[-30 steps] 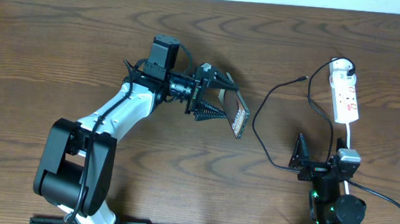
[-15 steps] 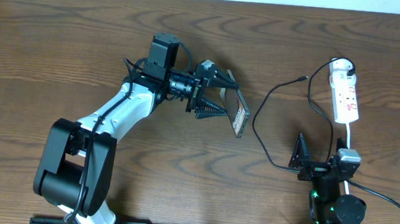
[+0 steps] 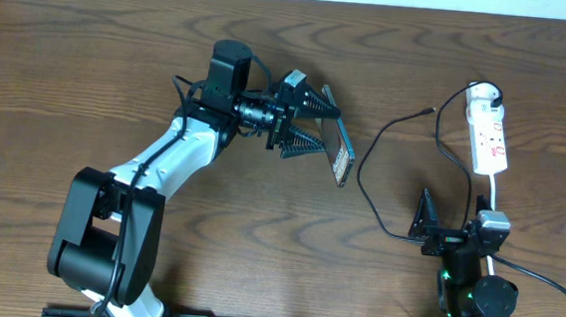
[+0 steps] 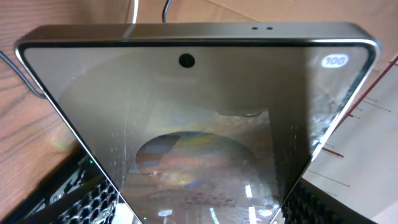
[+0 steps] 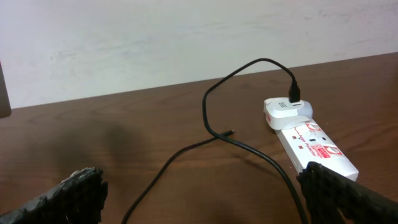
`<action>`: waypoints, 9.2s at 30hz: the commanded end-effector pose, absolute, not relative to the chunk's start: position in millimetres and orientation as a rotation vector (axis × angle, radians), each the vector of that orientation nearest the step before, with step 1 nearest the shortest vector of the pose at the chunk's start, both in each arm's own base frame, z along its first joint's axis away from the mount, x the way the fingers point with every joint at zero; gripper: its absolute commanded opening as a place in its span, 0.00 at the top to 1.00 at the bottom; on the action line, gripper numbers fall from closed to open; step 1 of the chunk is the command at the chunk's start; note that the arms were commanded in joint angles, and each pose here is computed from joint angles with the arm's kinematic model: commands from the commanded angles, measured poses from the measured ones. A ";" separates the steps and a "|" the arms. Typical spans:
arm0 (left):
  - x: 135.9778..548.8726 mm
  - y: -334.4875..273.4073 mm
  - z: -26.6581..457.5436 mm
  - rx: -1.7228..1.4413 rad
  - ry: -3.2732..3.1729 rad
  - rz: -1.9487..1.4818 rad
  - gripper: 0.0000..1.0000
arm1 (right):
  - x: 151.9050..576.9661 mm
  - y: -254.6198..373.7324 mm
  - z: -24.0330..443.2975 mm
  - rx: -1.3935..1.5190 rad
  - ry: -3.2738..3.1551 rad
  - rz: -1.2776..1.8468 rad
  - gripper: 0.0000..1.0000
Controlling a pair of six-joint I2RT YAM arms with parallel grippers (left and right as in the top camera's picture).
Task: Plug charger to phone and switch on socket
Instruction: 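Hold the phone raised in the left gripper toward center, then raise the right gripper and swing it toward the held phone, then close the right gripper on the phone's lower edge below left gripper, then open the left gripper and pull it away from the phone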
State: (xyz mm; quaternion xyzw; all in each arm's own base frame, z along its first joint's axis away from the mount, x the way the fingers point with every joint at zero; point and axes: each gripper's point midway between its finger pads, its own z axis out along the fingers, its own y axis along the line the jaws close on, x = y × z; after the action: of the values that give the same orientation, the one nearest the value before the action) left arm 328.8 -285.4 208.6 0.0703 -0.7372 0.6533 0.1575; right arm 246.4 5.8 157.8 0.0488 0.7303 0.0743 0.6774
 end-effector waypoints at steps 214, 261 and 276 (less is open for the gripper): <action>340.5 -283.8 220.5 0.138 -2.230 1.967 0.35 | 277.6 196.3 238.1 -0.072 1.990 0.176 0.02; 340.5 -283.8 220.5 0.138 -2.230 1.967 0.34 | 291.5 216.7 219.6 -0.294 2.046 0.237 0.97; 342.5 -282.3 220.3 0.146 -2.236 1.971 0.33 | 285.3 205.4 243.0 -0.224 2.000 0.286 0.99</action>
State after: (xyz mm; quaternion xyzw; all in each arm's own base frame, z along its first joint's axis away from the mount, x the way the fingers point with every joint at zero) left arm 344.5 -283.0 202.6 0.0692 -0.7506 0.6501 0.0958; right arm 289.7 207.5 219.2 -0.1114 0.8504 0.0898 0.5062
